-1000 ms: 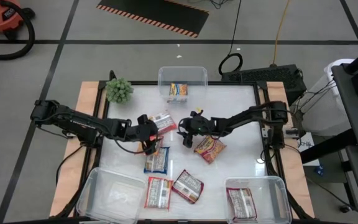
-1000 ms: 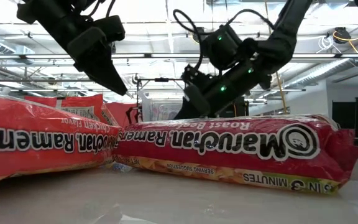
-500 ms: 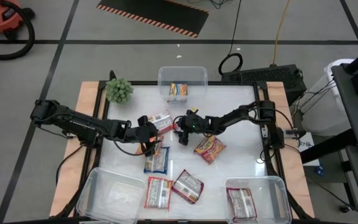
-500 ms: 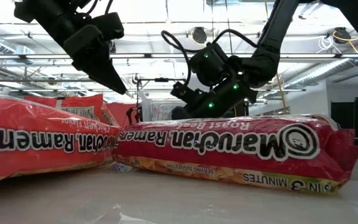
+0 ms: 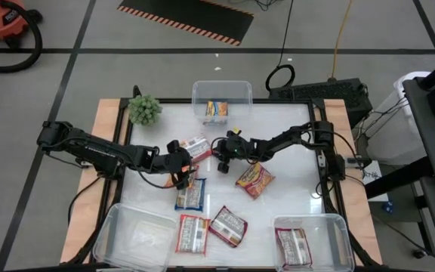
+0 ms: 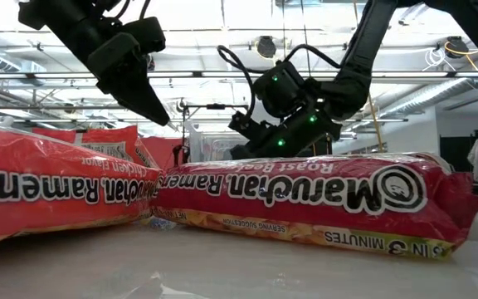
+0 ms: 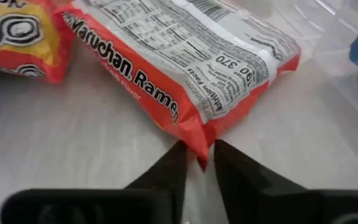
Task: Sort Maruchan noodles
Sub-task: Put the top orange noodle pack into the left transparent bin
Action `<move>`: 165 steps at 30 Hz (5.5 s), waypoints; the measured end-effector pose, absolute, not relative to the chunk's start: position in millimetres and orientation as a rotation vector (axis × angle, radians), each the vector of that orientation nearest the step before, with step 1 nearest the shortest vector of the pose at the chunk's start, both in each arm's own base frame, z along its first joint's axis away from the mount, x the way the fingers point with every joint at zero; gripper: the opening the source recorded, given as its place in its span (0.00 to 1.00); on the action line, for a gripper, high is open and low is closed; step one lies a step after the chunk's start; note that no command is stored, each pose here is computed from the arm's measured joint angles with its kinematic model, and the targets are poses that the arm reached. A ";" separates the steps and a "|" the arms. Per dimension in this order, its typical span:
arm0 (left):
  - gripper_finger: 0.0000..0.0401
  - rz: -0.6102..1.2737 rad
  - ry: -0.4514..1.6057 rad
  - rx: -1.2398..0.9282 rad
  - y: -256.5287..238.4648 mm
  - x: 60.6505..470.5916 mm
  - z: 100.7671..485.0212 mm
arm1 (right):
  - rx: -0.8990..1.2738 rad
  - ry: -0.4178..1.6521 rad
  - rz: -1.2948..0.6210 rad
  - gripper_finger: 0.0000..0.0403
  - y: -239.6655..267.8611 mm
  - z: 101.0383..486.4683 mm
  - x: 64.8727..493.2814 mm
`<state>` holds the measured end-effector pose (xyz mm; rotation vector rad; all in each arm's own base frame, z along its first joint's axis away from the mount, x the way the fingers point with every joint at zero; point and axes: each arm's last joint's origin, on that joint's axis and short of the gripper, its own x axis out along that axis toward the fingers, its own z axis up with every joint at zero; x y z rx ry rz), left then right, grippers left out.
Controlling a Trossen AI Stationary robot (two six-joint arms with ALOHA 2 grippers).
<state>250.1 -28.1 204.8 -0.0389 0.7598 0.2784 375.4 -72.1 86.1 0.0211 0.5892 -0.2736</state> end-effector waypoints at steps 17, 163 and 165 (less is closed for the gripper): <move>0.62 0.306 0.796 -0.085 -31.9 240.7 188.3 | 0.026 0.487 -0.246 0.00 -78.7 121.0 374.0; 0.34 -0.172 1.390 -0.468 -180.7 140.8 315.1 | 0.251 0.594 -0.027 0.29 14.5 237.6 267.4; 0.34 -0.151 1.403 -0.481 -183.7 140.6 313.0 | 0.251 0.594 -0.027 0.29 14.6 237.6 267.4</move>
